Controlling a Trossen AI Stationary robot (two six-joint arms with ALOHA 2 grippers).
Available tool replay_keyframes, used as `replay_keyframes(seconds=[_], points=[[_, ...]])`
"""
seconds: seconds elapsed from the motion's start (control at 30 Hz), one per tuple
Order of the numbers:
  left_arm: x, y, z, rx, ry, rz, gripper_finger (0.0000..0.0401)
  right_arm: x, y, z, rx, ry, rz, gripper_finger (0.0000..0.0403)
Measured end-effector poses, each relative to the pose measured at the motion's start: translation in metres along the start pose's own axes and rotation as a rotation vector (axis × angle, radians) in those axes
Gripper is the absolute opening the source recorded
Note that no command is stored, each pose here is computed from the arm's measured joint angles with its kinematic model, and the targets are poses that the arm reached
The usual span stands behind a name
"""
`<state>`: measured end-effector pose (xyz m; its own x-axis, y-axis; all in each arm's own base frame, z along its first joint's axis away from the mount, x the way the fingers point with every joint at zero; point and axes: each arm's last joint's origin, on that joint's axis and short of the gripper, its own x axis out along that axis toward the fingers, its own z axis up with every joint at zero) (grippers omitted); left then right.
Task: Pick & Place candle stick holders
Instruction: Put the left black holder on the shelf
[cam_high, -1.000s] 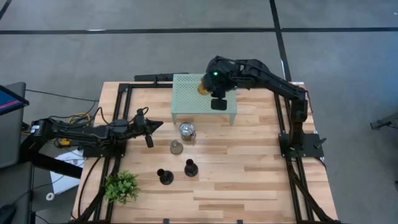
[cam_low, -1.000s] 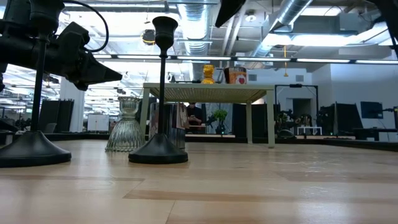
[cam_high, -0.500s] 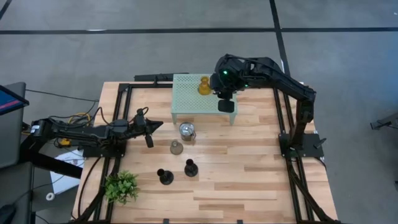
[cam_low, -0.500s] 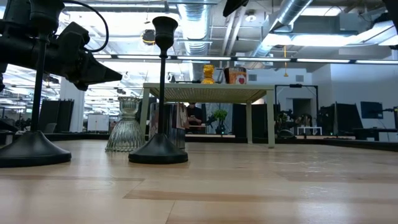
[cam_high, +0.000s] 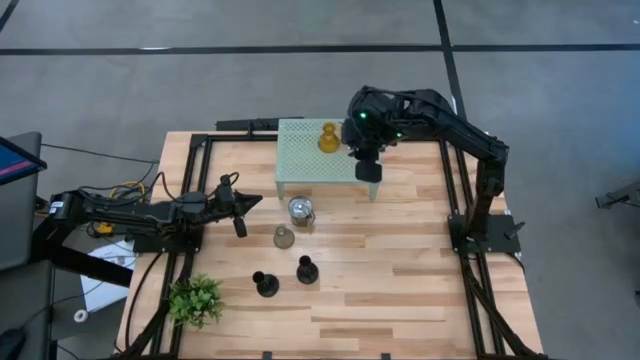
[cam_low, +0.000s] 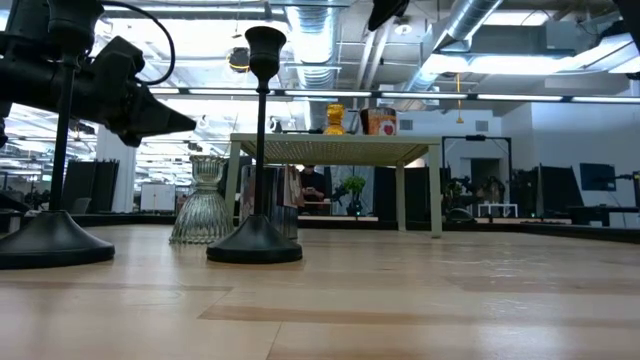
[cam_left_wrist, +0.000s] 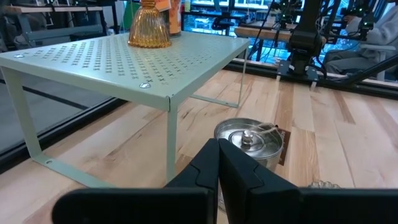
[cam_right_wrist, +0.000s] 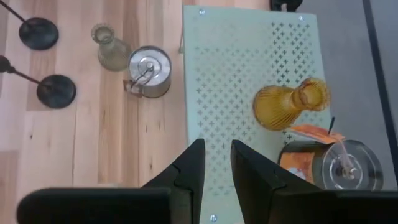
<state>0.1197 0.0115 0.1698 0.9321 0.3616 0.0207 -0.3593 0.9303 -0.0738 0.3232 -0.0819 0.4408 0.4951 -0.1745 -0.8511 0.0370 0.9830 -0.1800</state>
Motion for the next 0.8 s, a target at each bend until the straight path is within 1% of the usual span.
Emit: replay_keyframes(seconds=[0.07,0.13,0.23,0.37,0.5,0.57,0.67,0.8], points=[[0.0,0.0,0.0,-0.012,0.003,0.0,0.0008,-0.003,-0.002,-0.004,0.008,0.022,0.002,0.0069],[0.0,0.0,-0.001,-0.022,0.01,0.001,0.0008,-0.012,-0.004,-0.011,0.033,0.039,0.0,0.0069],[0.0,0.0,-0.002,-0.021,0.019,0.001,0.0008,-0.031,-0.003,-0.019,0.05,0.011,-0.013,0.0069],[0.002,0.0,-0.004,-0.013,0.042,0.003,0.0008,-0.065,0.002,-0.032,0.051,-0.072,-0.025,0.0069],[0.003,-0.001,-0.008,-0.002,0.069,0.005,0.0008,-0.108,0.007,-0.052,0.058,-0.191,-0.054,0.0069],[0.004,-0.001,-0.008,0.0,0.076,0.006,0.0008,-0.121,0.01,-0.058,0.057,-0.252,-0.063,0.0069],[0.004,-0.001,-0.007,-0.005,0.062,0.005,0.0008,-0.122,0.016,-0.067,0.041,-0.285,-0.061,0.0069],[0.004,-0.001,-0.005,-0.01,0.047,0.003,0.0008,-0.094,0.023,-0.086,0.038,-0.272,-0.058,0.0069]])
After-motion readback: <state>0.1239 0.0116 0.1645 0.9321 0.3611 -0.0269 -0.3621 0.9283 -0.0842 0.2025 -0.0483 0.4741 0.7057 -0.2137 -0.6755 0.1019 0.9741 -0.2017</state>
